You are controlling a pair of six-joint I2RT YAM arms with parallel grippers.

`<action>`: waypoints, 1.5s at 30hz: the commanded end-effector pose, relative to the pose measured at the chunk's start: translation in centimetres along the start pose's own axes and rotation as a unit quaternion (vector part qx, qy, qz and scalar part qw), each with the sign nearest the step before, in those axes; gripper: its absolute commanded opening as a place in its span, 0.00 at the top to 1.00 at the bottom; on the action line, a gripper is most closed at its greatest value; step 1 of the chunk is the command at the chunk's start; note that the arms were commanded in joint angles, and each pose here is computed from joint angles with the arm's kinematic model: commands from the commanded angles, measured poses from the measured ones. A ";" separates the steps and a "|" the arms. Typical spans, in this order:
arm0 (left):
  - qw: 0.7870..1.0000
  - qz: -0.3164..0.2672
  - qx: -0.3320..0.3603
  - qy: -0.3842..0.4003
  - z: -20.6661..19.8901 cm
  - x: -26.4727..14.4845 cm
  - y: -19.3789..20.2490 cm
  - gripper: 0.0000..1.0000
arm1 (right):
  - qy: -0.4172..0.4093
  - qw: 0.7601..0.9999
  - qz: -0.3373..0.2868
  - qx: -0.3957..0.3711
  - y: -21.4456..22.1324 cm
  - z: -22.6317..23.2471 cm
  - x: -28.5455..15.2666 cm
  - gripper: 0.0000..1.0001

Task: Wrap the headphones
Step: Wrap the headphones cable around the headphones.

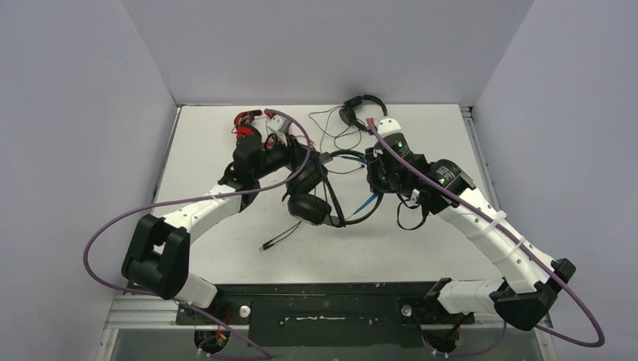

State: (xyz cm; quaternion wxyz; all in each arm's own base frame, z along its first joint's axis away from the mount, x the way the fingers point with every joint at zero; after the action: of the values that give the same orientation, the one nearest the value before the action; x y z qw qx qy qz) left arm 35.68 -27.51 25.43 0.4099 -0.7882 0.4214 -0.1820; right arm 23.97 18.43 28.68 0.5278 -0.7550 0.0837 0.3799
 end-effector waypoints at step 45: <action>0.990 -0.111 0.013 0.082 -2.4 1.9 7.7 0.03 | 0.017 0.941 -0.239 0.238 -15.3 -4.7 -11.3 1.00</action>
State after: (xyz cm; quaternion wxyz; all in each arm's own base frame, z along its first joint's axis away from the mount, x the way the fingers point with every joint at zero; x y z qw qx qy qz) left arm 30.61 -31.23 17.38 0.3515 -0.8170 0.3996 -0.2219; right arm 26.45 17.83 43.41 0.7101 -0.6600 0.0456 0.2410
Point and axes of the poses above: each gripper's point midway between its finger pads, its own x axis out along the fingers, its own z axis along the line the jaws close on, y = z × x, the point moved 2 cm from there along -x, back along the fingers, and after that the axes turned 15 degrees about -x, right-handed, at the moved point
